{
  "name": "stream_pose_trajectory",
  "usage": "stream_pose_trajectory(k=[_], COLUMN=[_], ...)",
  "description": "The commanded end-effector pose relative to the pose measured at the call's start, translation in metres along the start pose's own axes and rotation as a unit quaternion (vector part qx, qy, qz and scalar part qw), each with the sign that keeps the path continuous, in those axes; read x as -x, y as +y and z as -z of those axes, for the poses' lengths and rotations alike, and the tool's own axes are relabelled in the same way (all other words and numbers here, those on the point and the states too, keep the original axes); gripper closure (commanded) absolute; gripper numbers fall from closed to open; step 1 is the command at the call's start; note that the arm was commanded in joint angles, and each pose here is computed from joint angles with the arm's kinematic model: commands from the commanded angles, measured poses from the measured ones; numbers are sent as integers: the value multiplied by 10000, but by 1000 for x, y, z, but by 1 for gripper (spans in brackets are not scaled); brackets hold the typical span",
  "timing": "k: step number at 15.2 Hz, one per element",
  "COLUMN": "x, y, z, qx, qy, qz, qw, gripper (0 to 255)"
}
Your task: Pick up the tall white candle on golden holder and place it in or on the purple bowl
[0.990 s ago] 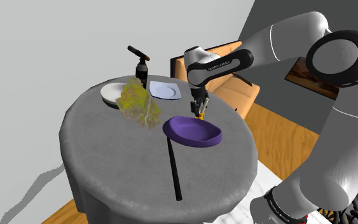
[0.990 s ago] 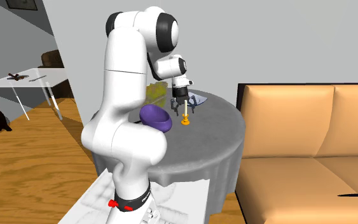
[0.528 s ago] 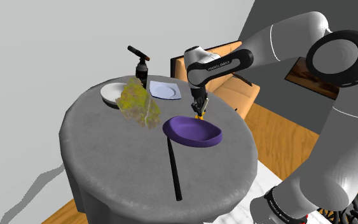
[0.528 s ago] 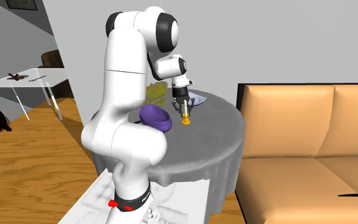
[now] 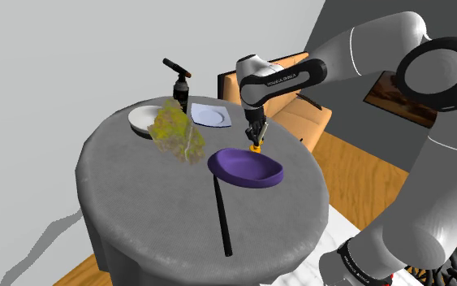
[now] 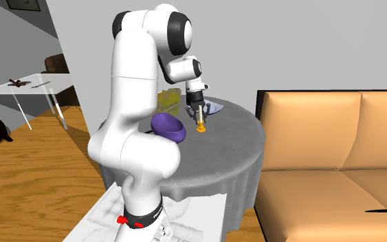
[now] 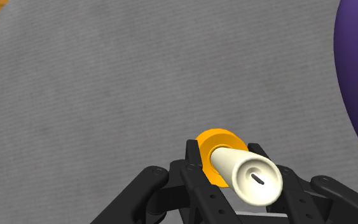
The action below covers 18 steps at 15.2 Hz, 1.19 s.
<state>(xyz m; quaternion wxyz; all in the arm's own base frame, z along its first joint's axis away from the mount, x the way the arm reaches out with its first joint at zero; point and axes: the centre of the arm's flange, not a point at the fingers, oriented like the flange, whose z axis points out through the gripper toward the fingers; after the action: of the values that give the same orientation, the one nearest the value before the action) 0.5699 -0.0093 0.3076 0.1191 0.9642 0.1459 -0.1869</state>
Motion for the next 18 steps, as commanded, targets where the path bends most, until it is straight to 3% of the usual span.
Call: stream_pose_trajectory(k=[1,18], x=[4,39], y=[2,18], z=[10,91], qx=[0,0], qy=[-1,-1], qz=[1,1], qw=[10000,10000], gripper=[255,255])
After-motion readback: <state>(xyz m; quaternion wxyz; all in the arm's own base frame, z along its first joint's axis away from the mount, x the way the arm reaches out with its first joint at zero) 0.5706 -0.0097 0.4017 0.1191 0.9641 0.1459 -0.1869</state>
